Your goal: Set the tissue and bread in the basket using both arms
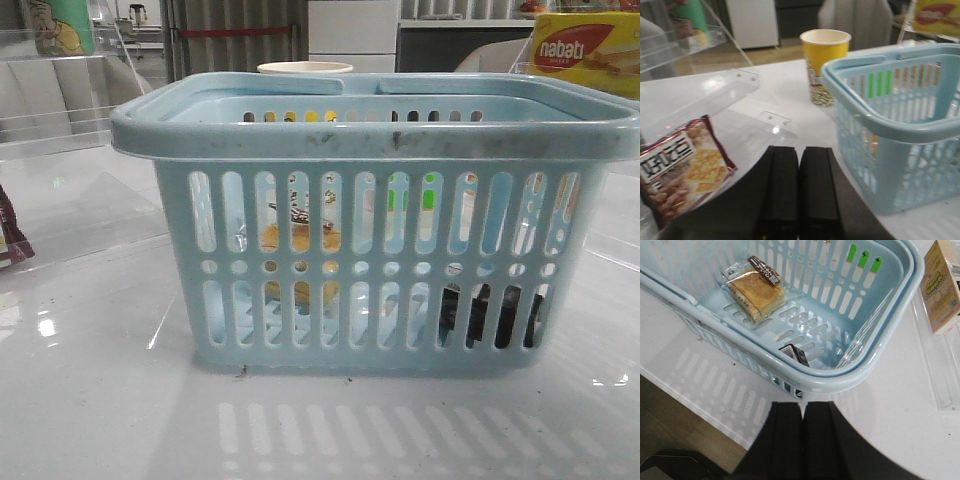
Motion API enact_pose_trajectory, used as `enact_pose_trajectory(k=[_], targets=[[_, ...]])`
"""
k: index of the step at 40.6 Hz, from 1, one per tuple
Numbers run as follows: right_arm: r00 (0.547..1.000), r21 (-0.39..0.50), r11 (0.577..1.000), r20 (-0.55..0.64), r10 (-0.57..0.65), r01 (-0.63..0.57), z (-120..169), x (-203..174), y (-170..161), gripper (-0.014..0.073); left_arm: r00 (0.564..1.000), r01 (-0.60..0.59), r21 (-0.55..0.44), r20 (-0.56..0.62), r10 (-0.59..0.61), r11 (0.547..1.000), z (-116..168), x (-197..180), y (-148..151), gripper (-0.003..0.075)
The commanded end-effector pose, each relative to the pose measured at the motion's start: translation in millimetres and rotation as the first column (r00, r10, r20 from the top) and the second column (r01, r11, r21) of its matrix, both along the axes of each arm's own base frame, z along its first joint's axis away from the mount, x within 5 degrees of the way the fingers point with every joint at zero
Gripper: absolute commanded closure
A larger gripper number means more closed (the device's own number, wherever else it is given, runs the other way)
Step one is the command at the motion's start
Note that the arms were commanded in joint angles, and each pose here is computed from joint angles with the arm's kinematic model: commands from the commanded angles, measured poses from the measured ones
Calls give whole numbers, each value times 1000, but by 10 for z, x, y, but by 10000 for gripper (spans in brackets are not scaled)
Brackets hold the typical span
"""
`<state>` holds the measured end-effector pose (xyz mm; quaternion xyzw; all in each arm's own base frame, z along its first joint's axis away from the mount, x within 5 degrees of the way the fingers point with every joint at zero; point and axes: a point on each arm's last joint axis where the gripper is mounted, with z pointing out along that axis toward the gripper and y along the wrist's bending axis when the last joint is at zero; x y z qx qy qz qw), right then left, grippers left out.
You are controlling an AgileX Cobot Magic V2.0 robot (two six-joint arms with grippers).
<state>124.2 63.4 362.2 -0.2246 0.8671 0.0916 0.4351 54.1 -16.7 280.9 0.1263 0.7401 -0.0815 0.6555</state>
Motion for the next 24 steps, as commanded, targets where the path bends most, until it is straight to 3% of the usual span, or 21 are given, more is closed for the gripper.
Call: enact_pose_trajectory(k=[1,10,24], targets=[[996,23,1000,85,5,-7,129,14,2,537,981,-79,-71,170,91,994,-150,-7,52,630],[996,23,1000,85,5,-7,129,14,2,537,957,-186,-103,207,204,977,-630,-8,116,629],[996,23,1000,85,5,-7,129,14,2,537,943,-252,-94,202,266,963,-698,3,151,629]])
